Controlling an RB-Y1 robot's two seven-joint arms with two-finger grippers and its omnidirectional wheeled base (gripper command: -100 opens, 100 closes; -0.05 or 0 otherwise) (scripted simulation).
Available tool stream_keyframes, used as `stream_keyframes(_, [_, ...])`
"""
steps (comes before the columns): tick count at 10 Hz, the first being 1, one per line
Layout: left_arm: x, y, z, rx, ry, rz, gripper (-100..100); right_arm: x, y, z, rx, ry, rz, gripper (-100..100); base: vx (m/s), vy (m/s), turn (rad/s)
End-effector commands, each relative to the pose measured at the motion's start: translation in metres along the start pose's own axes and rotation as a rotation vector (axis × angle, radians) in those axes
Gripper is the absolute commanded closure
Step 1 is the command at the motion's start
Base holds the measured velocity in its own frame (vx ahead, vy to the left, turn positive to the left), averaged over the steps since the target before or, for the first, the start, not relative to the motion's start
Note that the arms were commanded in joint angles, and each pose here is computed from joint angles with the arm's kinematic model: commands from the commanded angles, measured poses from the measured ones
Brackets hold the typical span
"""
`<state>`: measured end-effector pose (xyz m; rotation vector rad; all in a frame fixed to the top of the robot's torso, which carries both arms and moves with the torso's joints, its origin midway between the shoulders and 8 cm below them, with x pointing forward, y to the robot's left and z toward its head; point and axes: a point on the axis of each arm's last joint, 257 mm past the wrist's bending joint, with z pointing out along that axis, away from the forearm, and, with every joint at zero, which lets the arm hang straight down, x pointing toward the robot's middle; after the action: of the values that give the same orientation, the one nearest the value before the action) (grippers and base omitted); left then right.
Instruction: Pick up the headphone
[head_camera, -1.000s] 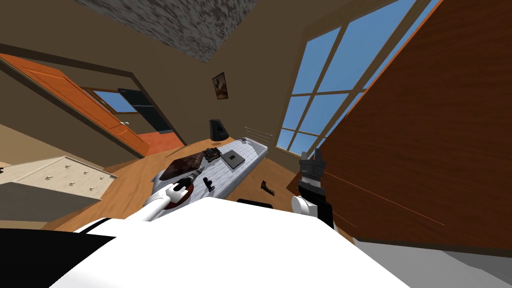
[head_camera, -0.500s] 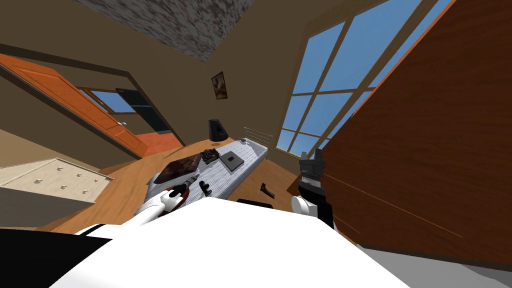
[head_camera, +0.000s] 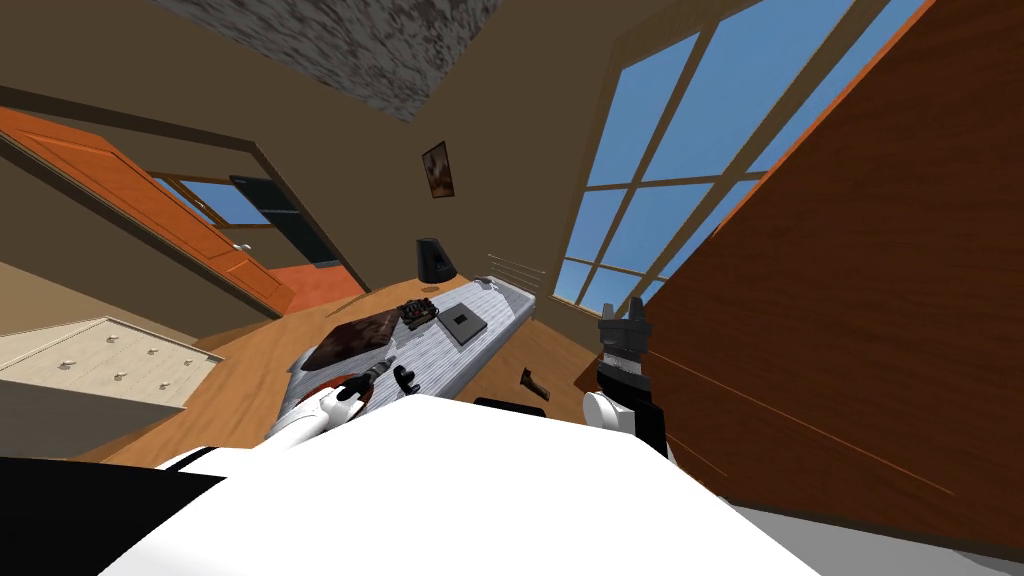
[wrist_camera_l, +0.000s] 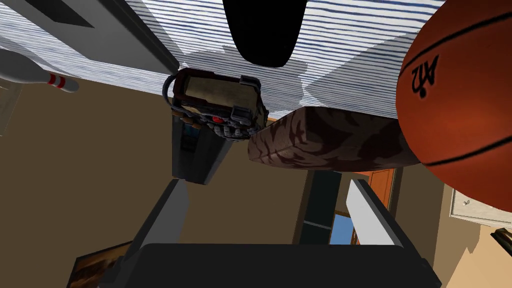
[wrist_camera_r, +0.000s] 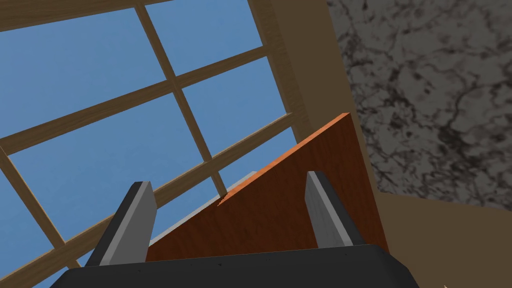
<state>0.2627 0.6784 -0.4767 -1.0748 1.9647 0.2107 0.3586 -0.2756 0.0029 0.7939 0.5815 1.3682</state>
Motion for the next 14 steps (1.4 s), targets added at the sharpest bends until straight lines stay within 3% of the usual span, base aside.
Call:
stream_keyframes(1, [0.004, 0.003, 0.002, -0.012, 0.009, 0.009, -100, 0.000, 0.000, 0.000, 0.000, 0.000, 0.000, 0, 0.088, -0.015, 0.010])
stream_keyframes(2, [0.007, 0.009, 0.001, -0.023, 0.013, 0.009, -100, 0.000, 0.000, 0.000, 0.000, 0.000, 0.000, 0, 0.048, -0.011, -0.008])
stream_keyframes(3, [0.038, 0.030, -0.006, -0.073, 0.061, 0.030, -100, 0.000, 0.000, 0.000, 0.000, 0.000, 0.000, 0, 0.116, -0.008, 0.001])
stream_keyframes(4, [0.038, 0.030, -0.006, -0.073, 0.061, 0.030, -100, 0.000, 0.000, 0.000, 0.000, 0.000, 0.000, 0, 0.115, -0.018, 0.008])
stream_keyframes(5, [0.080, 0.046, -0.016, -0.112, 0.124, 0.047, -100, 0.000, 0.000, 0.000, 0.000, 0.000, 0.000, 0, 0.119, -0.038, -0.022])
stream_keyframes(6, [0.080, 0.046, -0.016, -0.112, 0.124, 0.047, -100, 0.000, 0.000, 0.000, 0.000, 0.000, 0.000, 0, 0.108, -0.040, -0.002])
stream_keyframes(7, [0.120, 0.057, -0.028, -0.139, 0.183, 0.056, -100, 0.000, 0.000, 0.000, 0.000, 0.000, 0.000, 0, 0.097, -0.025, -0.012])
stream_keyframes(8, [0.110, 0.034, -0.021, -0.094, 0.161, 0.054, -100, 0.000, 0.000, 0.000, 0.000, 0.000, 0.000, 0, 0.060, -0.009, 0.002])
stream_keyframes(14, [0.119, 0.055, -0.028, -0.136, 0.182, 0.055, -100, 0.000, 0.000, 0.000, 0.000, 0.000, 0.000, 0, -0.001, 0.001, -0.001])
